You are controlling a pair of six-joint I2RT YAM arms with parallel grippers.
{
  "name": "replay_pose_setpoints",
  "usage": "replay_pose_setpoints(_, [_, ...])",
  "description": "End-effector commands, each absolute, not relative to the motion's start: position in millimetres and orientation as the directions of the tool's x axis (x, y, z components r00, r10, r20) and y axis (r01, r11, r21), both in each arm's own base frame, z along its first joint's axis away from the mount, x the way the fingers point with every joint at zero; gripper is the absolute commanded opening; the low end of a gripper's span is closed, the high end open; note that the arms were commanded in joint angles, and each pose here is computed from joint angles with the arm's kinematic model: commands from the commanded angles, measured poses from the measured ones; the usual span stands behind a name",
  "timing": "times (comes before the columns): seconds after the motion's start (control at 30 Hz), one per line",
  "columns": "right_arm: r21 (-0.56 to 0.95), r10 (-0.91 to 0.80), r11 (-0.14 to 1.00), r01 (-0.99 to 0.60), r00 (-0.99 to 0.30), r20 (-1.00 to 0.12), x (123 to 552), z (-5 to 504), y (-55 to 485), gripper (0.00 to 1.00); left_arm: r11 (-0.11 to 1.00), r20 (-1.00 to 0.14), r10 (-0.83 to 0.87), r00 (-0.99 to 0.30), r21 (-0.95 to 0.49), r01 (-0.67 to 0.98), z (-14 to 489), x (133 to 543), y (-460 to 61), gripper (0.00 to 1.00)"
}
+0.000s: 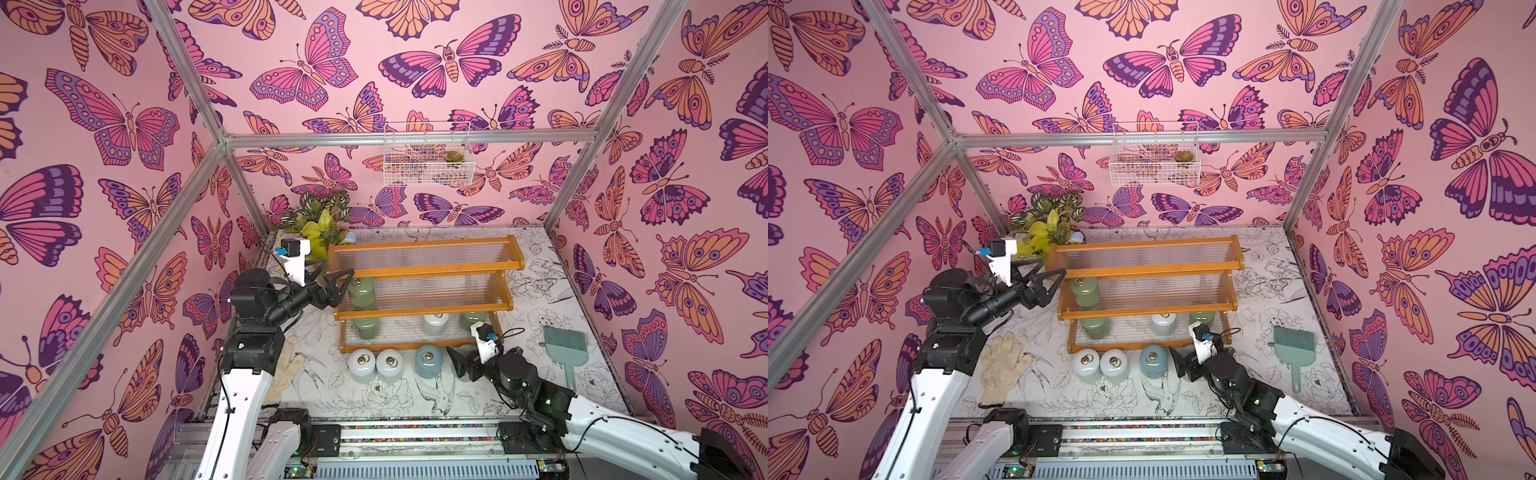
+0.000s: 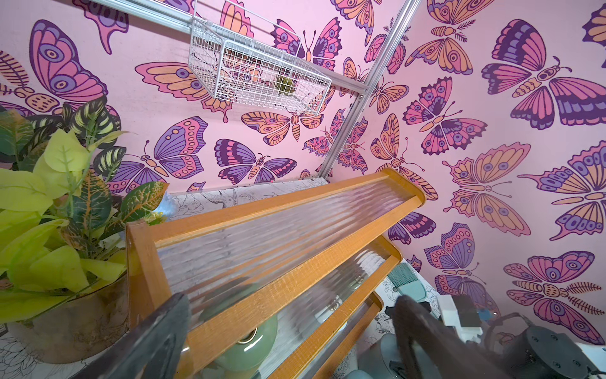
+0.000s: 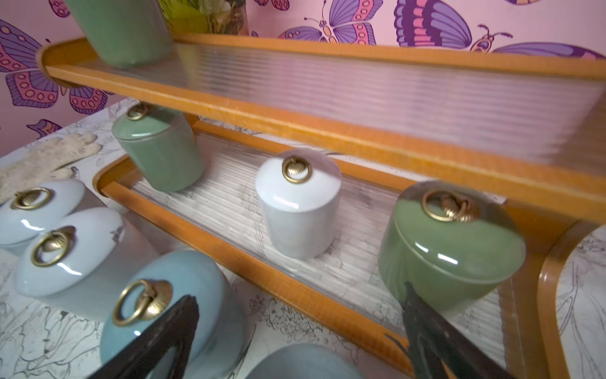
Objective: Remove the tea canisters from the shelf
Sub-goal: Place the tea canister at the center of the board, then pick up the tea canister from the shelf.
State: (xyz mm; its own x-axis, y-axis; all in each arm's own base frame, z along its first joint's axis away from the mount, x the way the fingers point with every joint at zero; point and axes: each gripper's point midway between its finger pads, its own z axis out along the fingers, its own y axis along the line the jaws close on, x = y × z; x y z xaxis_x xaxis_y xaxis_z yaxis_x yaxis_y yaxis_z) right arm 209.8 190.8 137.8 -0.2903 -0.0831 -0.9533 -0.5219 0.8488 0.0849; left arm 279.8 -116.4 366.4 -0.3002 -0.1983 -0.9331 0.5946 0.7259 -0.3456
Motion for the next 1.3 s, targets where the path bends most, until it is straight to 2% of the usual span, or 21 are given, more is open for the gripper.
replay_pose_setpoints(0.0, [0.042, -0.122, 0.828, -0.559, -0.254, -0.959, 209.3, 153.0, 199.1, 0.99, 0.731, -0.941, -0.192, -0.279, -0.327, 0.6, 367.2, 279.2, -116.8, 0.99])
replay_pose_setpoints(0.3, [-0.056, -0.162, 0.716, -0.696, -0.088, -0.983, 220.3, 220.2, 256.4, 0.99, 0.73, -0.939, -0.19, -0.288, -0.331, 0.598, 362.9, 280.1, -117.0, 0.99])
replay_pose_setpoints(0.5, [-0.059, -0.164, 0.621, -0.782, -0.056, -0.985, 233.2, 245.4, 312.6, 0.99, 0.729, -0.937, -0.191, -0.291, -0.335, 0.598, 358.1, 275.5, -117.1, 0.99])
replay_pose_setpoints(0.93, [-0.036, -0.024, 0.501, -0.865, 0.028, -0.999, 264.8, 271.5, 403.8, 0.99, 0.725, -0.936, -0.196, -0.294, -0.34, 0.599, 351.4, 266.3, -117.3, 0.99])
replay_pose_setpoints(1.27, [-0.064, -0.04, 0.51, -0.858, 0.051, -0.998, 296.5, 257.8, 443.0, 0.99, 0.715, -0.935, -0.189, -0.302, -0.341, 0.61, 351.6, 262.8, -119.6, 0.99])
